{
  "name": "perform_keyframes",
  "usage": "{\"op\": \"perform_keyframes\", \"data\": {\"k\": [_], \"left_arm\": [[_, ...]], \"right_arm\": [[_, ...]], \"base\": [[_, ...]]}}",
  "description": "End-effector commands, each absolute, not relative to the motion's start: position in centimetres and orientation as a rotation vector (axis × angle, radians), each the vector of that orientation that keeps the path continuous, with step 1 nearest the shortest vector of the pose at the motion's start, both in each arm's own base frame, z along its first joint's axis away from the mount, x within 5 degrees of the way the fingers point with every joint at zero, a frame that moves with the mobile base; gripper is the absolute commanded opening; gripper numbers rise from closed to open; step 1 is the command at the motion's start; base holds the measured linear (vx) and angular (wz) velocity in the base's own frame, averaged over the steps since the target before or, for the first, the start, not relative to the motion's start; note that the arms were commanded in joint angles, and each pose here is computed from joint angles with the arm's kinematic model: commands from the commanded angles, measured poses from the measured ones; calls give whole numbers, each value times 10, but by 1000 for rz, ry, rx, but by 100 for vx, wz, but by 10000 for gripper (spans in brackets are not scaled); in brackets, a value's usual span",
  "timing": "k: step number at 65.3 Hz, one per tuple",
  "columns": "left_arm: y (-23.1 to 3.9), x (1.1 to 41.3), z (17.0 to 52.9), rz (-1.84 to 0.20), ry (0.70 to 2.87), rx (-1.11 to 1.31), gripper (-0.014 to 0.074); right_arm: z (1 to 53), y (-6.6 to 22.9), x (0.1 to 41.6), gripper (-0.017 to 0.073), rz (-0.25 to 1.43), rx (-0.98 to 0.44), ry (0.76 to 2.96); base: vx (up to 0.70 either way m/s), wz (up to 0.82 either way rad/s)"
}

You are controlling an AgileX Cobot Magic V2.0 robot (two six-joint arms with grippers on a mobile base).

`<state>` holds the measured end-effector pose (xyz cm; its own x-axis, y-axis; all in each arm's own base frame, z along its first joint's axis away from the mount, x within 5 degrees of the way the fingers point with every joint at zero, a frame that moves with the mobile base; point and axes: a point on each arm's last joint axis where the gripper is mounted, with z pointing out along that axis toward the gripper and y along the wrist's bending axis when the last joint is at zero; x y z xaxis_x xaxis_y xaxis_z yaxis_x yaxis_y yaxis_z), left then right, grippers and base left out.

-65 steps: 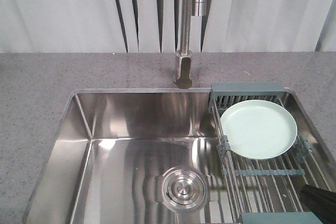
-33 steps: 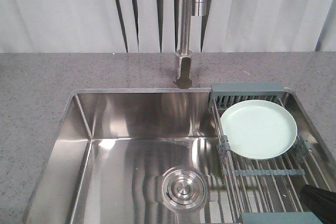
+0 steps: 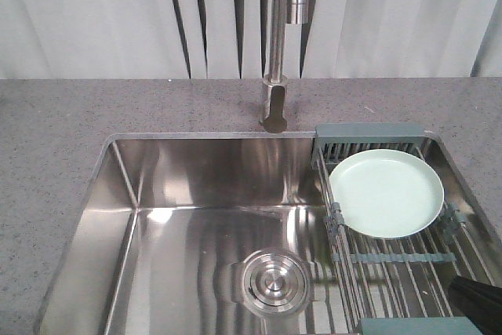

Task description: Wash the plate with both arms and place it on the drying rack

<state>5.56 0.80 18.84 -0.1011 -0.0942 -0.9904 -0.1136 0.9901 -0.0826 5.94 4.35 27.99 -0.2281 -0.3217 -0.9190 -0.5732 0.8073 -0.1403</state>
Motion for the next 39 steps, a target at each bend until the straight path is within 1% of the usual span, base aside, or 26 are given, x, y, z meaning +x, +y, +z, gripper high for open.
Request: {"op": "perform_keyframes", "data": {"k": [1,5,7,16,17,21,26,39], "left_arm": [[6,54,204,1,1568,-129,-6],[6,54,204,1,1568,-129,-6],[6,54,204,1,1568,-129,-6],[6,54,204,1,1568,-129,-6],[6,54,204,1,1568,-129,-6],[6,54,204,1,1568,-129,-6],[6,54,204,1,1568,-129,-6],[6,54,204,1,1568,-129,-6]], "right_arm": [[291,42,62,-1,243,-643,1788],[290,38,61,-1,215,-610,1791],[289,36,61,-1,205,-569,1790],[267,22,65,-1,163,-289,1754],[263,20,65,-1,174,-241,1741],[253,15,63,-1,175,-144,1706],[242,11,61,-1,154,-93,1667],[214,7,58,-1,151,-50,1556]], "base": [[0,0],[0,0],[0,0],[0,0],[0,0],[0,0],[0,0],[0,0]]}}
